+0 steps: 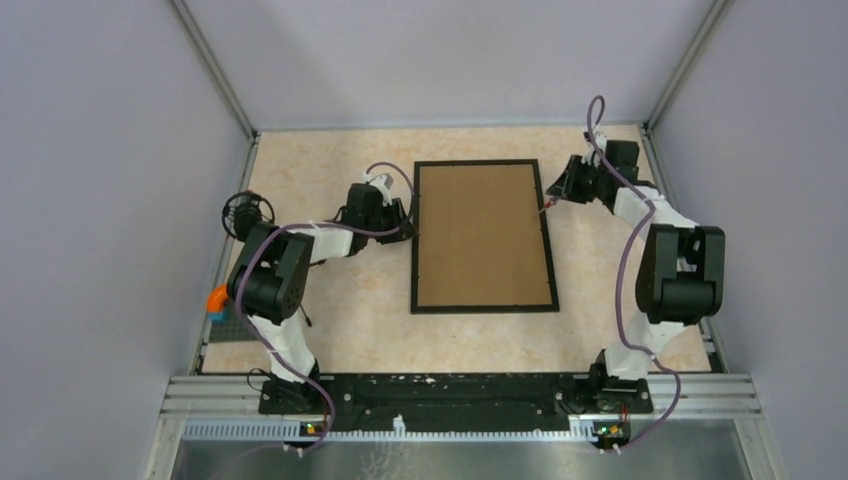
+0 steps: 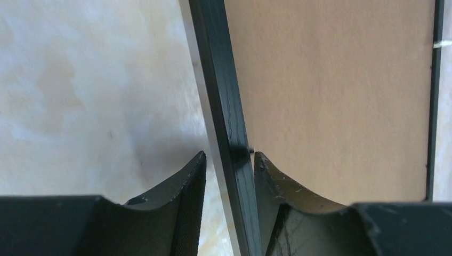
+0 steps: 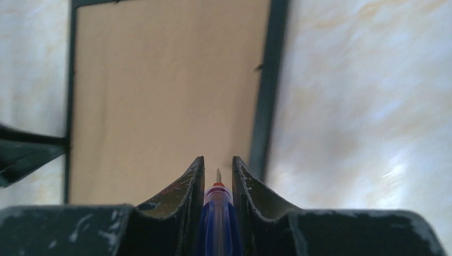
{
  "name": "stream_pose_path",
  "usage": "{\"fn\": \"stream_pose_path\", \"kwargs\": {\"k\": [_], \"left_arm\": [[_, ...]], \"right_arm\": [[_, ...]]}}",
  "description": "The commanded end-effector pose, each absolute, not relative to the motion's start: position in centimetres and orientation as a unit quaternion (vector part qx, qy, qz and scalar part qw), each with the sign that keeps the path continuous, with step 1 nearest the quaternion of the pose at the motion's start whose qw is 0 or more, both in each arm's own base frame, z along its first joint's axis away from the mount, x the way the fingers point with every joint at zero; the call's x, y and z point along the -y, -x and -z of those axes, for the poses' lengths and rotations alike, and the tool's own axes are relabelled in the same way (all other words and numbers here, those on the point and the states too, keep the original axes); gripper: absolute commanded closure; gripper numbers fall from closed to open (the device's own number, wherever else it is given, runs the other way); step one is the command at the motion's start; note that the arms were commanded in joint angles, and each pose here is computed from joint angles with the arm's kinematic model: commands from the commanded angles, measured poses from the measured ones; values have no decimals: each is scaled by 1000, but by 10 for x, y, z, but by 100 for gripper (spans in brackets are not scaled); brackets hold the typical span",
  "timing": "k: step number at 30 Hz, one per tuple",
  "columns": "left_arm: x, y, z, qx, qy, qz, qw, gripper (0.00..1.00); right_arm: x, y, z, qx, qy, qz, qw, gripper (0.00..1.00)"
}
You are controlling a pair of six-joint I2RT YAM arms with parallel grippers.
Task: Take the photo out of the frame
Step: Adjust the photo frame at the center of the board.
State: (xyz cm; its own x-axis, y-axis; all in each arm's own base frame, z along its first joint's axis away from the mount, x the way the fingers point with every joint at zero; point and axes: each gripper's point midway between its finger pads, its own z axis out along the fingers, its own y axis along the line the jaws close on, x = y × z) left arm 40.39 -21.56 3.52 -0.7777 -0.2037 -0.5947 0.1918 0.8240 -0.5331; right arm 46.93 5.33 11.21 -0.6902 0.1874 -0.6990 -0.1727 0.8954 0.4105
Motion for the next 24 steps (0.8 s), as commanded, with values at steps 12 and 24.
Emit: {"fn": "stream_pose_path", "kwargs": {"k": [12,24], "left_arm": [[210,-323,-19,-905,18,344,249,39],[222,-315,13,-916,61,347,190,53]], "right_arm": [[-249,-364,-164,-828,-47,-426,361,100],[-298,-350,-111,-847,-40,-423,319,100]]}}
